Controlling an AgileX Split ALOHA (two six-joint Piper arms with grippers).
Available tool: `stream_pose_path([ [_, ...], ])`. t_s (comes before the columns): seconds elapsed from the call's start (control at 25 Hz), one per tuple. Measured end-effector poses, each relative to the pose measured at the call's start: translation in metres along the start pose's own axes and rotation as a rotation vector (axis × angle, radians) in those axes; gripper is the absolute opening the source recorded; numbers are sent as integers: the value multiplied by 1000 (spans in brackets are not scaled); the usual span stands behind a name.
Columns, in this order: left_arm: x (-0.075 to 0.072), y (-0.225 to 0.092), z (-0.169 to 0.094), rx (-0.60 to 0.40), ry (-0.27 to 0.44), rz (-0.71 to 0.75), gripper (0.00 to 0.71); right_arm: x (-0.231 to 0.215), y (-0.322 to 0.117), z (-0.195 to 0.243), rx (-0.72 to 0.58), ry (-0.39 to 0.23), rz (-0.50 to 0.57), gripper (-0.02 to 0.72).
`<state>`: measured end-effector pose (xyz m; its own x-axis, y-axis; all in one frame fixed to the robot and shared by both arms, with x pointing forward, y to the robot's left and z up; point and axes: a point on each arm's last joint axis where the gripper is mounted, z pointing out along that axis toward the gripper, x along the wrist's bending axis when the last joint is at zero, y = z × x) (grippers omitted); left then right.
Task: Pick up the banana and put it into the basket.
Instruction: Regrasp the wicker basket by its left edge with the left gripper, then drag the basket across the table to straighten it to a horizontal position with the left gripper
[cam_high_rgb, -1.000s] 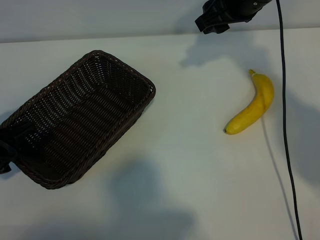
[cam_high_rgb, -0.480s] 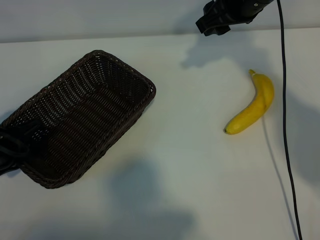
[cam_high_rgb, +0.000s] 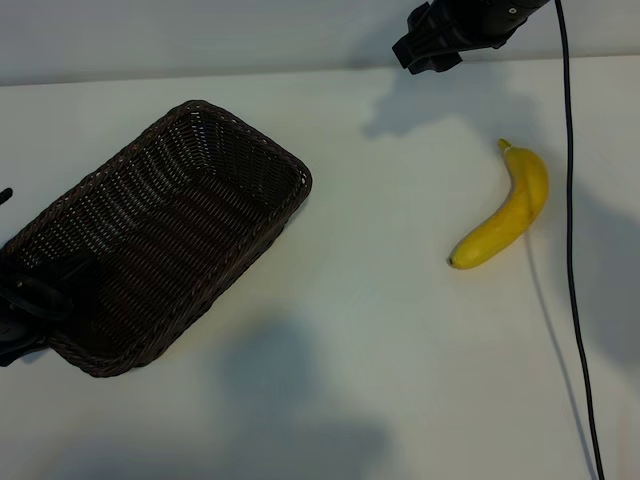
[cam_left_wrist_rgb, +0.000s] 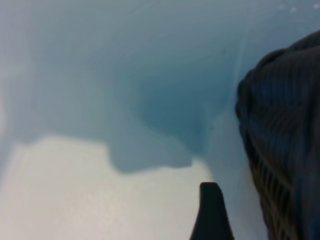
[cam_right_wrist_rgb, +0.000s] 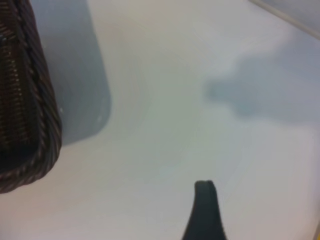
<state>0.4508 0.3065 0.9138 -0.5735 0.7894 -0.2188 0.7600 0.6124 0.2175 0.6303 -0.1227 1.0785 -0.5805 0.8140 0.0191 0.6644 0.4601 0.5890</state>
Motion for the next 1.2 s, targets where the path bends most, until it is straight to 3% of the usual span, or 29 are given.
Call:
stream_pose_path([
  [0.16, 1, 0, 2, -18, -6, -1, 426, 0, 0, 0, 5, 2, 0, 568],
  [0.32, 1, 0, 5, -20, -8, -19, 241, 0, -1, 0, 12, 4, 0, 568],
  [0.4, 0, 1, 5, -27, -13, -11, 211, 0, -2, 0, 17, 5, 0, 568],
  [0.76, -3, 5, 3, -22, -15, 44, 192, 1, -2, 0, 23, 7, 0, 568],
  [1.2, -45, 39, -39, -6, -150, 304, 167, 1, -4, 0, 49, 15, 0, 568],
])
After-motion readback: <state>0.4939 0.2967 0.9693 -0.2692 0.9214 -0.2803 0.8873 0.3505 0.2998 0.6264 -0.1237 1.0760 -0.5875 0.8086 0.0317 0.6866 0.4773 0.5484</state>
